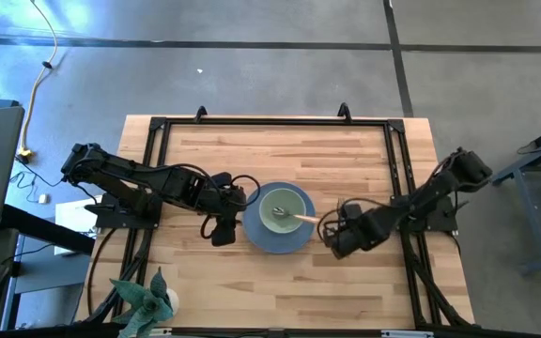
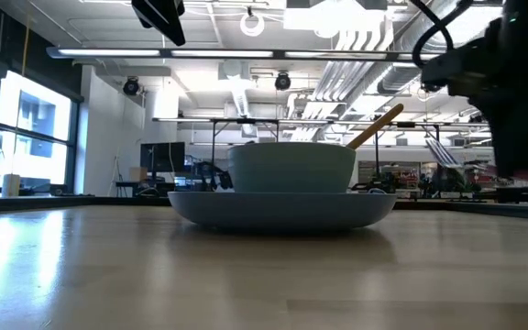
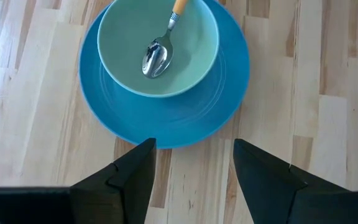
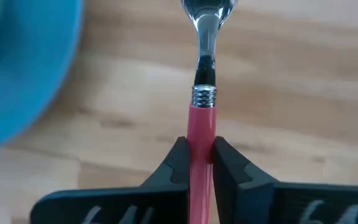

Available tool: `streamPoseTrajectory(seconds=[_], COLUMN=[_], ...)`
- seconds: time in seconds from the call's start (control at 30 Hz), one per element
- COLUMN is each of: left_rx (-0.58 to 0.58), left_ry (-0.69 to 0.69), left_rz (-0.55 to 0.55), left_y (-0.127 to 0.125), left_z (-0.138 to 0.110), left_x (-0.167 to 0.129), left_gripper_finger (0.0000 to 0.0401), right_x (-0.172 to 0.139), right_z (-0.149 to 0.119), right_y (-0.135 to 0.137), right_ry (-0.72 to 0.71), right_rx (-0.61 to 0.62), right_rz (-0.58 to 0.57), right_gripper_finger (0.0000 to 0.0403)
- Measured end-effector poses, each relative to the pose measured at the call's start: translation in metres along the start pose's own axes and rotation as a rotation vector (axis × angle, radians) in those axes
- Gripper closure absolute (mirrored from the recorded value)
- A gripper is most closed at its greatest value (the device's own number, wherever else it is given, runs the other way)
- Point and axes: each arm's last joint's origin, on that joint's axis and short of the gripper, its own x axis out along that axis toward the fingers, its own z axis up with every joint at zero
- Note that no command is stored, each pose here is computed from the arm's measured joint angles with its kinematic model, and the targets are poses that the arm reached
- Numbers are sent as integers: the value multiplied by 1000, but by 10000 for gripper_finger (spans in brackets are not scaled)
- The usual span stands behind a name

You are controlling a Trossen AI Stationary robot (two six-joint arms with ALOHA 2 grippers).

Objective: Set table place
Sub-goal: Move the red fork to the left of the blue plate

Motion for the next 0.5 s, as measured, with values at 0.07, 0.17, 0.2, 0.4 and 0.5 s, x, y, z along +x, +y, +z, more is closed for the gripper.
streamPoseTrajectory(seconds=[0.07, 0.17, 0.2, 0.4, 0.5], left_rx=[0, 0, 0, 0, 0], left_ry=[0, 0, 1, 0, 0], left_rz=[0, -1, -1, -2, -3], left_y=[0, 0, 0, 0, 0], left_z=[0, 0, 0, 0, 0], left_x=[0, 0, 0, 0, 0], left_gripper_finger=[199, 199, 199, 199, 199], right_x=[-4, -16, -22, -48, -49], right_z=[8, 16, 18, 29, 32], right_y=[-4, -12, -15, -36, -38], right_ry=[-18, -46, -56, -42, -41], right_rx=[5, 14, 14, 43, 50], right_rz=[22, 68, 82, 118, 111], right_gripper_finger=[398, 398, 398, 398, 398])
